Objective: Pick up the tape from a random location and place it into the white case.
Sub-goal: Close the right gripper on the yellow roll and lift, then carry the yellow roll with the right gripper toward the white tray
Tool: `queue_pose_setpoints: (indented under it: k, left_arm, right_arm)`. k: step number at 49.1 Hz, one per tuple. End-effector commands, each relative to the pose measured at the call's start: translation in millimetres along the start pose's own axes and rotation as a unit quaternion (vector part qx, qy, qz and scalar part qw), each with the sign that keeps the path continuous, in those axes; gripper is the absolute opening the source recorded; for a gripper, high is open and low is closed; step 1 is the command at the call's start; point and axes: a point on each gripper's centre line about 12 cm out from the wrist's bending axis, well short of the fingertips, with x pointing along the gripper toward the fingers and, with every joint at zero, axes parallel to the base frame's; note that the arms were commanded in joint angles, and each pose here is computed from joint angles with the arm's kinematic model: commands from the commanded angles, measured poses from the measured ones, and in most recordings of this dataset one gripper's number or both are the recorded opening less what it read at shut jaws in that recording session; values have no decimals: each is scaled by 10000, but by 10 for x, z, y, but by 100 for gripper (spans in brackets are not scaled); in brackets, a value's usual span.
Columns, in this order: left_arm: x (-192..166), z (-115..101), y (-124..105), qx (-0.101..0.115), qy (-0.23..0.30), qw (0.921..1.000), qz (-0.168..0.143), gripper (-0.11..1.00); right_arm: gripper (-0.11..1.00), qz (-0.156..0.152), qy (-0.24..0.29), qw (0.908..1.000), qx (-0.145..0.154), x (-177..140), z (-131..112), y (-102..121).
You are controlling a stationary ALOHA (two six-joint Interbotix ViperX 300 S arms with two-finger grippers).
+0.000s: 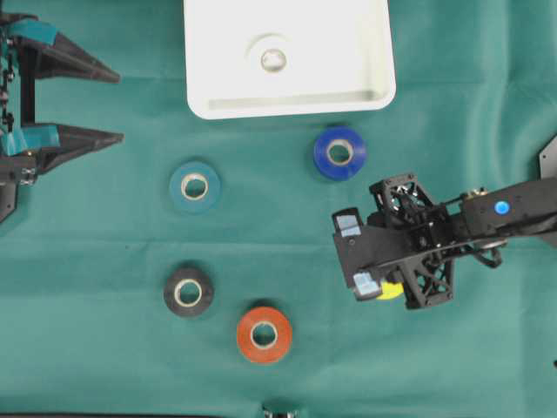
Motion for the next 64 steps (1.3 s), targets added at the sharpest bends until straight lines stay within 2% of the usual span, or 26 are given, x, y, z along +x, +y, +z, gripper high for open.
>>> queue_pose_setpoints:
  k: [1,21,38,47,64]
  left_arm:
    - [-6,57,1,-6,-78,10000,8,99]
    - [-6,53,2,2,-63,10000,10,99]
    - [-6,48,2,-6,-40,10000,13,99]
    - [-6,48,2,-6,-40,10000,13,99]
    - [-2,44,3,-6,-25,10000,14,99]
  right_arm:
    - [28,31,-220,9998,7,-254,147,22]
    - [28,18,-161,9999,2,-924,401,78]
    - [28,9,-155,9999,23,-1453,524,92]
    - [28,-90,-127,9999,-13,-1489,526,70]
    - [28,-97,-152,9998,-27,-1479,533,73]
